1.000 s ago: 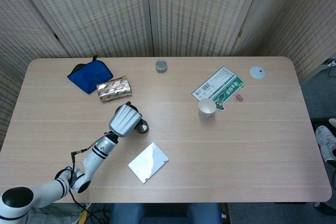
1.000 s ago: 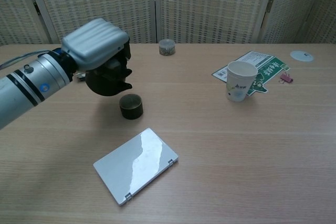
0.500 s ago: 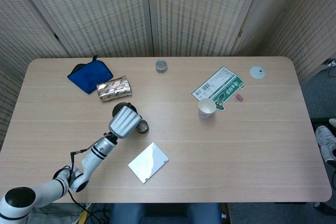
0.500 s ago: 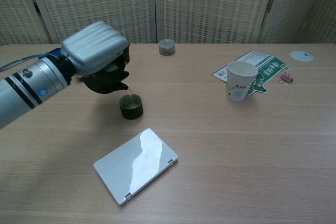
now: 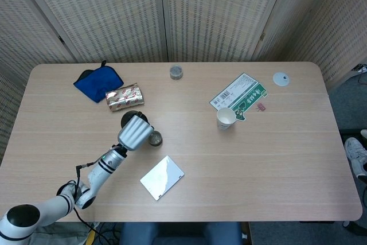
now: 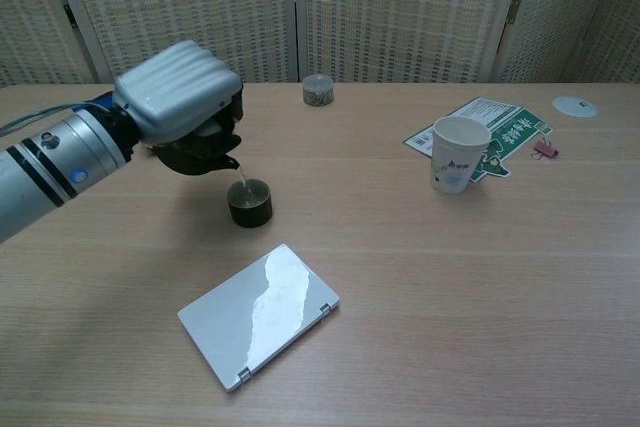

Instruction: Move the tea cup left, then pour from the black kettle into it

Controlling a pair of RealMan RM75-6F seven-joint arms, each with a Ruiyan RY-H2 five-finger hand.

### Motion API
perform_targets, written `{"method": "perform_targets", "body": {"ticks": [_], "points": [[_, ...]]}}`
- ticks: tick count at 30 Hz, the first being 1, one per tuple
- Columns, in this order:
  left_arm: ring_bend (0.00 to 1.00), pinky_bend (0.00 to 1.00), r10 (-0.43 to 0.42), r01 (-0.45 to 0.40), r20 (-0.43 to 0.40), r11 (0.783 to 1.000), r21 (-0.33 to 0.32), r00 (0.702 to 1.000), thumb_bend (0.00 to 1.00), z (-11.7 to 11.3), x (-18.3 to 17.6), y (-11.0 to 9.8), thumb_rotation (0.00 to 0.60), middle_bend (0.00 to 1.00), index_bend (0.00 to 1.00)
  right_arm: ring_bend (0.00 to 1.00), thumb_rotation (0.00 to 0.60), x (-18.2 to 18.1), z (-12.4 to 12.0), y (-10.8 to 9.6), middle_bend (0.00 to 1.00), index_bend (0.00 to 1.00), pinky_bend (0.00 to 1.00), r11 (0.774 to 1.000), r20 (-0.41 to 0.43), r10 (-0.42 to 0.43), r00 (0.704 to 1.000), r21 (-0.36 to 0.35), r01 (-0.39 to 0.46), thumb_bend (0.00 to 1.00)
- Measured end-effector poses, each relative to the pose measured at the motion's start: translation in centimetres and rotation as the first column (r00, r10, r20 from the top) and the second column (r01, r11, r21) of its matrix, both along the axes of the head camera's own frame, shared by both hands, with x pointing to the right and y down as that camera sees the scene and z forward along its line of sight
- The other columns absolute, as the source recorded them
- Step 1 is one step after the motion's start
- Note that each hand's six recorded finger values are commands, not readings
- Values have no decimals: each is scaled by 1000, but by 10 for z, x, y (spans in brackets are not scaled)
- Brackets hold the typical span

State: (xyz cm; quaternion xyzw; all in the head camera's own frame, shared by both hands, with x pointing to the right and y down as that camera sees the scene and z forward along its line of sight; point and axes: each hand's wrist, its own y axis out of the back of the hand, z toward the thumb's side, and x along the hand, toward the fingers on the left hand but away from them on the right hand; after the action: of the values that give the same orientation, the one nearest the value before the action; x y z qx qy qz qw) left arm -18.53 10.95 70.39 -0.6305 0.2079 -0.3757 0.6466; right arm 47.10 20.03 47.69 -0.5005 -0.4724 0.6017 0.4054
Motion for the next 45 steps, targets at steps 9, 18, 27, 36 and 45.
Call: {"method": "perform_targets", "body": {"ticks": [9, 18, 27, 36, 45], "points": [[1000, 651, 7, -7, 15, 1000, 12, 1000, 377, 1, -2, -1, 600, 1000, 1000, 159, 600, 0, 0, 0, 242, 259, 186, 1000, -1, 0, 1000, 0, 0, 256], [1000, 651, 13, -14, 22, 1000, 19, 1000, 377, 2, -3, -1, 600, 1000, 1000, 159, 600, 0, 0, 0, 242, 259, 186, 1000, -1, 2, 1000, 0, -2, 256], [1000, 651, 16, -16, 25, 1000, 24, 1000, 377, 2, -4, -1, 600, 1000, 1000, 159, 600, 0, -2, 1, 242, 259, 186, 1000, -3, 3, 1000, 5, -3, 256], [1000, 651, 19, -20, 29, 999, 27, 999, 377, 2, -3, 0, 600, 1000, 1000, 159, 600, 1, -3, 0, 242, 260, 186, 1000, -7, 3, 1000, 8, -3, 256], [1000, 651, 19, -20, 26, 1000, 23, 999, 377, 2, -1, 0, 600, 1000, 1000, 159, 600, 2, -4, 0, 242, 259, 186, 1000, -8, 5, 1000, 10, -5, 256]]}}
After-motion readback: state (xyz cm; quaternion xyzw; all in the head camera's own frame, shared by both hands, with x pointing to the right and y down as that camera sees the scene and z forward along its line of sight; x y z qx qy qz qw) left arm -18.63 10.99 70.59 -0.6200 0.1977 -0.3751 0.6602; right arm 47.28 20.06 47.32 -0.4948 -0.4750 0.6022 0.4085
